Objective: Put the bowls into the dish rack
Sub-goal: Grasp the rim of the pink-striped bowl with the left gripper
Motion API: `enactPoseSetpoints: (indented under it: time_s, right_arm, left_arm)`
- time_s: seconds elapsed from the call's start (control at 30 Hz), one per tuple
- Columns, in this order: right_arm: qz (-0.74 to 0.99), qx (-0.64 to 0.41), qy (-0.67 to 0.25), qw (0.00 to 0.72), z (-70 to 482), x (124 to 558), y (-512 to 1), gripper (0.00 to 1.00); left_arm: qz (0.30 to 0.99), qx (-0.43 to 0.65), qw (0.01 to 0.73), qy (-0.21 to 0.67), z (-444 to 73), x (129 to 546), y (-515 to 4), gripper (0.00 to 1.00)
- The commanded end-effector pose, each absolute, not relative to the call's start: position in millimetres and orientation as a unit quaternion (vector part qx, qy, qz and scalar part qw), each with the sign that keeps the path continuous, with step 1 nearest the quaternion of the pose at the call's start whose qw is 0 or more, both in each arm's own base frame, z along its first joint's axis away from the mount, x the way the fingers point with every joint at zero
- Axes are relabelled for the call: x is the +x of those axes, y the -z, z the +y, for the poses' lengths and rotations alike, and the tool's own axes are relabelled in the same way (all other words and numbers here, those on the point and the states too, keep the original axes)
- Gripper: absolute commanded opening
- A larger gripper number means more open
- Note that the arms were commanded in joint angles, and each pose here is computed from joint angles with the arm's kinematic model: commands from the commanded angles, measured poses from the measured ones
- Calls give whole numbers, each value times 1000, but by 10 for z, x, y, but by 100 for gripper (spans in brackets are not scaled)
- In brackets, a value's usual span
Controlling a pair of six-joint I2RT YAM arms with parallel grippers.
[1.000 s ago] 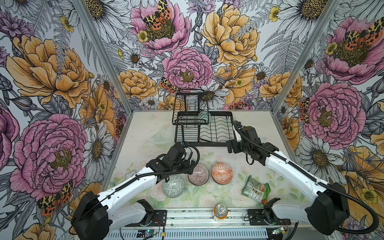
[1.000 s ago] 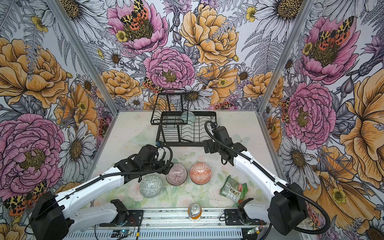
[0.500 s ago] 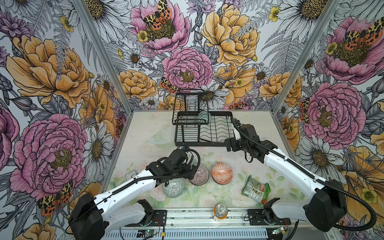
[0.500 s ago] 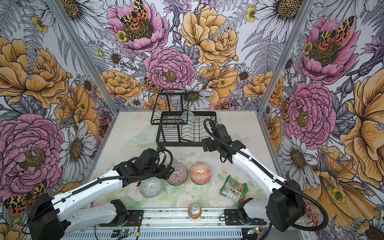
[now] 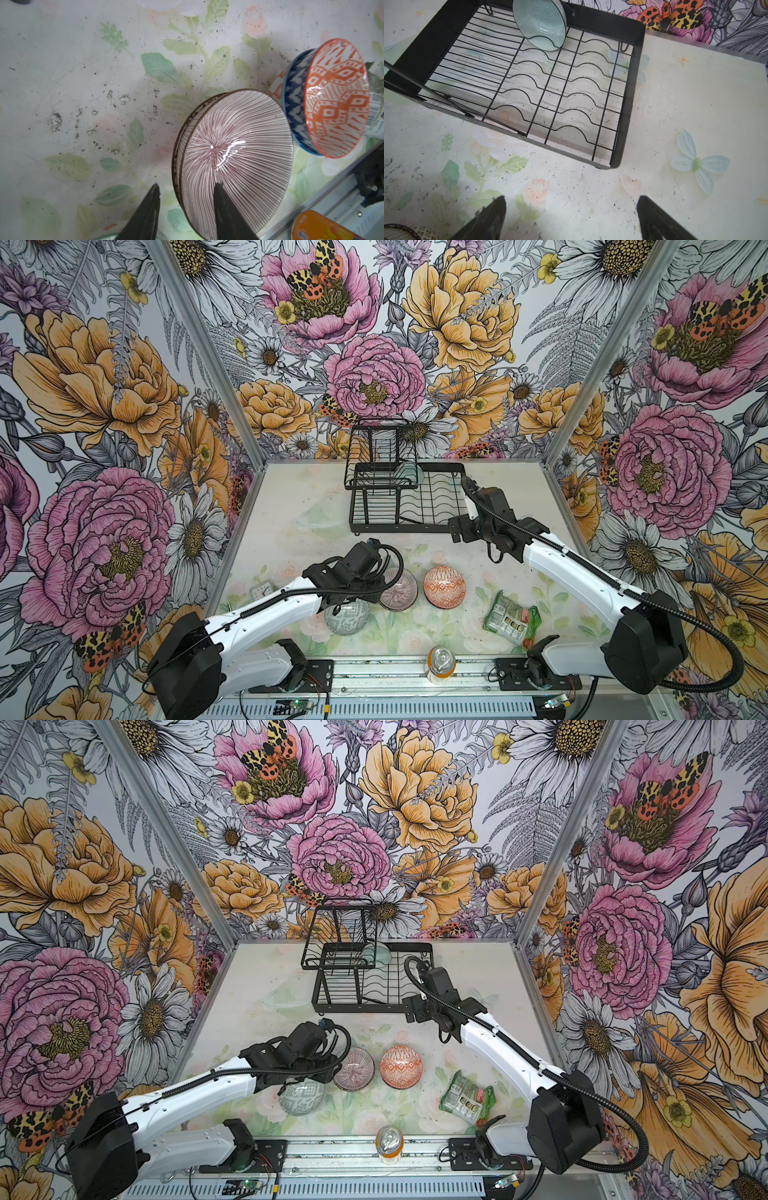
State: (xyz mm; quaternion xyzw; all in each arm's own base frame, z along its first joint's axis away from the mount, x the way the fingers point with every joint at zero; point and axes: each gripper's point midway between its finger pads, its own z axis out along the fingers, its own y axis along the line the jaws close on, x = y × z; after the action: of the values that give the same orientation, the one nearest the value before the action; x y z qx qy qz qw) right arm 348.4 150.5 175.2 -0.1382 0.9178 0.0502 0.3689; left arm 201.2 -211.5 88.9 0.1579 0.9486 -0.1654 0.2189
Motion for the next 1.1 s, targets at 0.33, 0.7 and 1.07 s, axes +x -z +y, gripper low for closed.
enactPoseSetpoints:
  time_s: [0.33,0.7,1.07]
  right_arm:
    - [914,-137,-58,377,1519,3551,-1816,99]
    - [913,-137,-59,379,1517,3558,-1830,99]
    - [911,-136,-63,383,1508,3532,-1863,99]
  left_arm:
    - [947,162,223,167,-2241,2106,-978,14]
    - [948,165,227,149,-2213,2153,-1010,0]
    - [939,152,269,150,-2189,2275,-1261,0]
